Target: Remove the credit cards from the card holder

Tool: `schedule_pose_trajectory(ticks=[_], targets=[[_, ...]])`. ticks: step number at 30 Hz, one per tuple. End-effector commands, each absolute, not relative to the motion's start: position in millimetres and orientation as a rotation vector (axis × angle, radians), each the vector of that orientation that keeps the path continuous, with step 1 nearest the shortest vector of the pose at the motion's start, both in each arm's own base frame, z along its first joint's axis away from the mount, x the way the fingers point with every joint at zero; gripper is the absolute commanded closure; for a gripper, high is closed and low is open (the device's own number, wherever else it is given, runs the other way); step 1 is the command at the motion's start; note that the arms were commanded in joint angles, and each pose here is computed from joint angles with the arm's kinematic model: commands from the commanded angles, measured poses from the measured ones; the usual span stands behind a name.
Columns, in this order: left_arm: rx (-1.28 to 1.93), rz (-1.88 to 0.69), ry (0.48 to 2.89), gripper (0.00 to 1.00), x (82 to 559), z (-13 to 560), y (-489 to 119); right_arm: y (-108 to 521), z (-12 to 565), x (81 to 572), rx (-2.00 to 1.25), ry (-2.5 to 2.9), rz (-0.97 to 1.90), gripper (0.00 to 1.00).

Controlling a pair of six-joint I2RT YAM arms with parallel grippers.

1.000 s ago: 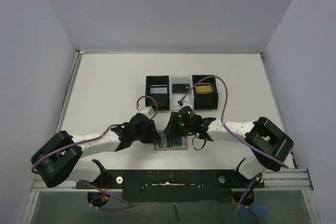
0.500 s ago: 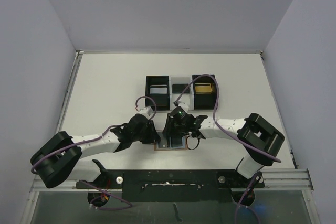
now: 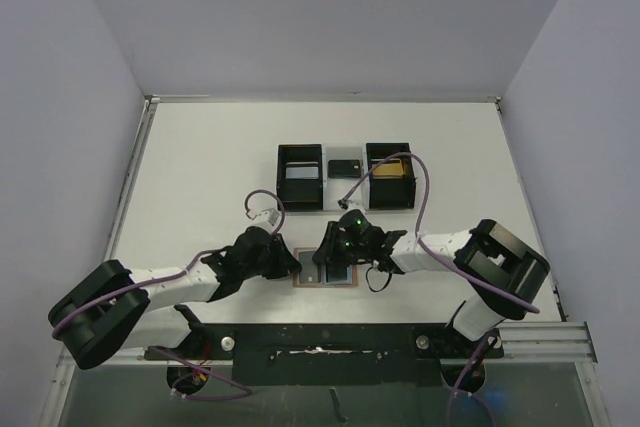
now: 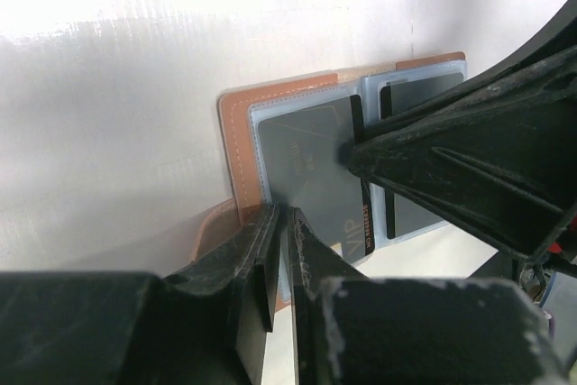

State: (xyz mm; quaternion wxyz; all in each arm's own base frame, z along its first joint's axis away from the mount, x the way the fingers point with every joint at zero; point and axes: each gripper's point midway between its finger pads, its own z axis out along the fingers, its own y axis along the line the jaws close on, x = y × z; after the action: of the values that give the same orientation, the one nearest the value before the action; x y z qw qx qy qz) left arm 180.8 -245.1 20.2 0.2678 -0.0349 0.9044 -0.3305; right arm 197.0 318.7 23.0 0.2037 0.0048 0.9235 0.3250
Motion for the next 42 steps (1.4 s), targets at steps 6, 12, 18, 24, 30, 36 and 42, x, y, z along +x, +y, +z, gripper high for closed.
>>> schedule_pose_trajectory(ticks=[6,12,18,24,30,36,42], targets=[[-0.114,-0.737,2.548,0.92,167.5,-2.4,-220.7,321.9,51.8,198.2,0.038,2.43,1.209,0.94],[-0.18,-0.64,2.508,0.95,181.1,3.9,-211.3,320.5,53.4,190.8,-0.042,2.409,1.319,1.0],[-0.195,-0.578,2.465,0.96,188.9,12.0,-206.2,309.2,48.7,190.3,0.0,2.418,1.328,1.0],[-0.178,-0.593,2.422,0.95,190.8,26.8,-204.2,303.5,45.3,202.8,0.022,2.448,1.231,1.0],[-0.161,-0.638,2.401,0.96,191.2,41.3,-211.0,294.8,51.2,205.9,0.045,2.451,1.173,1.0],[-0.056,-0.617,2.33,0.91,205.4,95.6,-226.7,284.2,51.7,202.3,0.013,2.471,1.147,1.0],[0.07,-0.946,2.237,0.79,201.6,129.9,-278.5,286.3,45.5,204.9,0.021,2.479,1.154,1.0]])
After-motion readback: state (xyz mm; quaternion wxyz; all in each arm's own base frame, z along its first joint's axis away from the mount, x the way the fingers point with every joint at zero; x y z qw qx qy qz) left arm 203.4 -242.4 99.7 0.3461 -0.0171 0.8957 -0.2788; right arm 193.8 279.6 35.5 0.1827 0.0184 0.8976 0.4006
